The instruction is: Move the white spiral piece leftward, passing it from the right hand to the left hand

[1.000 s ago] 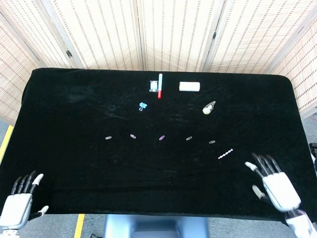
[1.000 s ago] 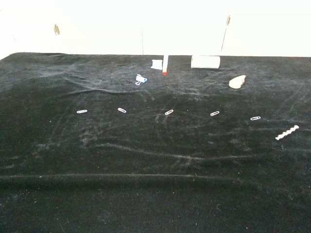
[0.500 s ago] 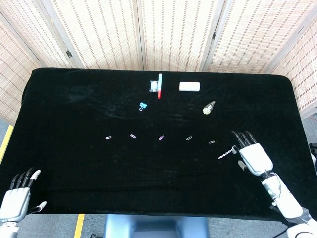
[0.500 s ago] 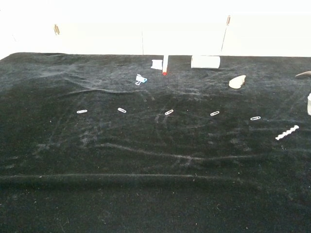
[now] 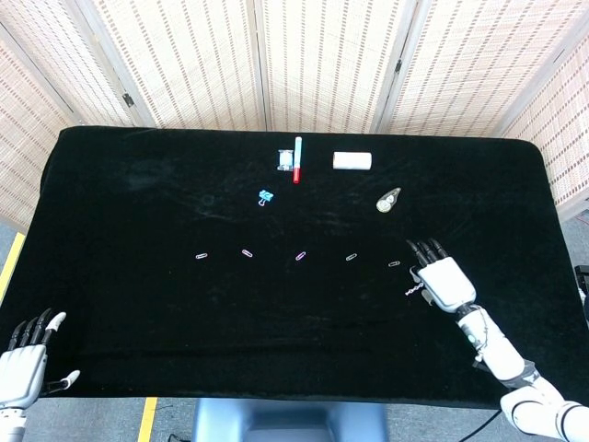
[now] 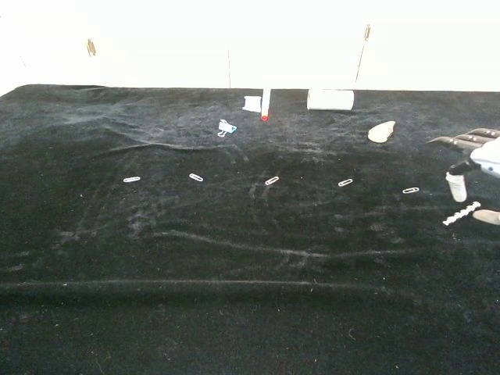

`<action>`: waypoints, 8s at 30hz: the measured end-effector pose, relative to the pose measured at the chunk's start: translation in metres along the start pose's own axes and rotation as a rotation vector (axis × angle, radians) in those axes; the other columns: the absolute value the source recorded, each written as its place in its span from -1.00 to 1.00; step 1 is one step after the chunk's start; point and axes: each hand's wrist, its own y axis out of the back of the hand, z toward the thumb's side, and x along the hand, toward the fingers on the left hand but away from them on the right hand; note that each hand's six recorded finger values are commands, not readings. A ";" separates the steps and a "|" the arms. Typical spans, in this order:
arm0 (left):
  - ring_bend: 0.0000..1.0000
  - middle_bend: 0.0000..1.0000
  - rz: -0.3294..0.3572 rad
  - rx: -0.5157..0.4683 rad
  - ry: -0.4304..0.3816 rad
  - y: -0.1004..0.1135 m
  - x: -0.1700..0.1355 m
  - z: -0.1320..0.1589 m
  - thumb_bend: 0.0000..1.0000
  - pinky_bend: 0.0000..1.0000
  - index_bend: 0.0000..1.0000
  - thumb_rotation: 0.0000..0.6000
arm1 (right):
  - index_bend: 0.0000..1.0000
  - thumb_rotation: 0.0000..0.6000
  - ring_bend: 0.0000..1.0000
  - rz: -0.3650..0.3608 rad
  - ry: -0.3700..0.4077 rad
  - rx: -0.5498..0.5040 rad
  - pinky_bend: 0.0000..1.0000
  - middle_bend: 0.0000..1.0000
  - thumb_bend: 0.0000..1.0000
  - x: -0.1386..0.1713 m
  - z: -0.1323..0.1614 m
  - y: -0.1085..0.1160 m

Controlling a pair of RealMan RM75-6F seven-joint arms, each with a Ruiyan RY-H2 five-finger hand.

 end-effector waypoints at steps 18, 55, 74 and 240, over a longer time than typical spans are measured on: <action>-0.94 -1.00 -0.002 -0.015 0.016 0.002 0.001 -0.006 -0.57 -1.00 -1.00 1.00 | 0.09 1.00 -1.00 0.039 0.015 0.002 -1.00 -1.00 -0.33 -0.011 0.012 -0.016; -0.94 -1.00 -0.005 -0.046 0.043 0.005 0.007 -0.016 -0.57 -1.00 -1.00 1.00 | 0.59 1.00 -0.91 -0.021 0.029 -0.245 -1.00 -0.79 -0.15 -0.063 0.033 0.018; -0.94 -1.00 0.004 -0.069 0.056 0.009 0.005 -0.023 -0.57 -1.00 -1.00 1.00 | 0.59 1.00 -0.90 -0.090 0.123 -0.340 -1.00 -0.78 -0.15 -0.064 0.063 0.048; 1.00 1.00 -0.097 -0.120 -0.344 -0.048 0.123 0.350 -0.33 1.00 -0.02 1.00 | -0.99 1.00 -1.00 -0.523 -0.373 -0.576 -1.00 -1.00 -0.39 0.261 -0.115 0.066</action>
